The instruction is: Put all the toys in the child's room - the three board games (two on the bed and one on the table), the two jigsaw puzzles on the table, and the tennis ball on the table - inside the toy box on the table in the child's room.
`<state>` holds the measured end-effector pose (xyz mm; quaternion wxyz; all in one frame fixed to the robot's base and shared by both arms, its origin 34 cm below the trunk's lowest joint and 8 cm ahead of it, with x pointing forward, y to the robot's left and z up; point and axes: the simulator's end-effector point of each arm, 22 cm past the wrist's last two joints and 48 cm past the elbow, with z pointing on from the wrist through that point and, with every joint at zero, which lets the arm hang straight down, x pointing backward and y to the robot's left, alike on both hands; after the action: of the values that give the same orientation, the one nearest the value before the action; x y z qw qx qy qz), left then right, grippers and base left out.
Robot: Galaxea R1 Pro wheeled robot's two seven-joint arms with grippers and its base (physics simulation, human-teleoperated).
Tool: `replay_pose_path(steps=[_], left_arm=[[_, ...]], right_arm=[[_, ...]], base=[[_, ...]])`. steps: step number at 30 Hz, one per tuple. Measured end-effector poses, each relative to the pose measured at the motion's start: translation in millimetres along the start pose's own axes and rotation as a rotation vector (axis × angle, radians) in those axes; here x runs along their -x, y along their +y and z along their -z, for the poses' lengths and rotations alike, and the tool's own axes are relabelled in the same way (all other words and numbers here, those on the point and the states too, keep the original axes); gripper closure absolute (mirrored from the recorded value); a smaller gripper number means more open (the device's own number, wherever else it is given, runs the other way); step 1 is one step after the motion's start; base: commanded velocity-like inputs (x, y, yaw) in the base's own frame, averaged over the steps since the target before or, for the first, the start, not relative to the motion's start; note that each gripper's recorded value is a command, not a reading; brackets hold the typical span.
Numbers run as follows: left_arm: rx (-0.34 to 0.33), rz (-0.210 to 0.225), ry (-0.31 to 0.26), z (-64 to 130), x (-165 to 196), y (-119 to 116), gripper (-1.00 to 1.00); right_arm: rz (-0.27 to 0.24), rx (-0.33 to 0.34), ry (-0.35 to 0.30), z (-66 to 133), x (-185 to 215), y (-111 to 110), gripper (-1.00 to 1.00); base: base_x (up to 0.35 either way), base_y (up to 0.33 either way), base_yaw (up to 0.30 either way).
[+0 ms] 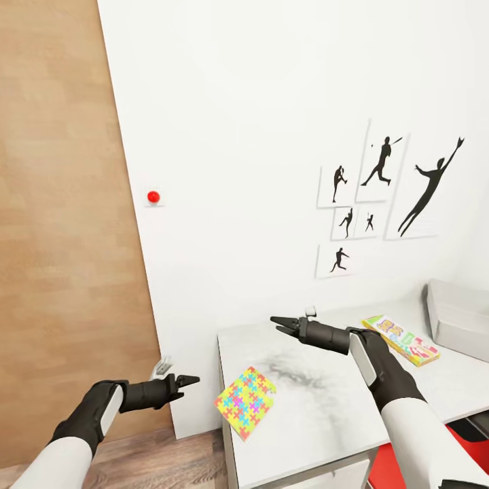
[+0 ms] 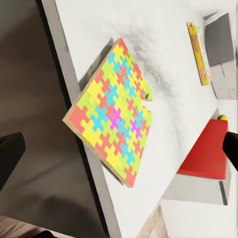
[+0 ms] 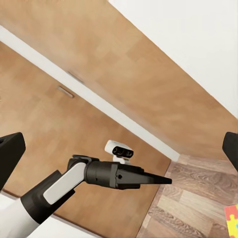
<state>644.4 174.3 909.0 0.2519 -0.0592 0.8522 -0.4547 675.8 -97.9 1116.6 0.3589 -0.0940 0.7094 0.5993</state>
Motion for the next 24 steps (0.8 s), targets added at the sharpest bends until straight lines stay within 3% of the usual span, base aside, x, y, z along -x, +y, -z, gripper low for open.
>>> replay_pose_path(steps=[24], left_arm=[[-0.064, 0.009, -0.001, -13.8, -6, 10, -1.00]], right_arm=[[-0.003, 0.005, -0.006, -1.6, -12, -24, -1.00]], base=[[0.000, 0.000, 0.000]])
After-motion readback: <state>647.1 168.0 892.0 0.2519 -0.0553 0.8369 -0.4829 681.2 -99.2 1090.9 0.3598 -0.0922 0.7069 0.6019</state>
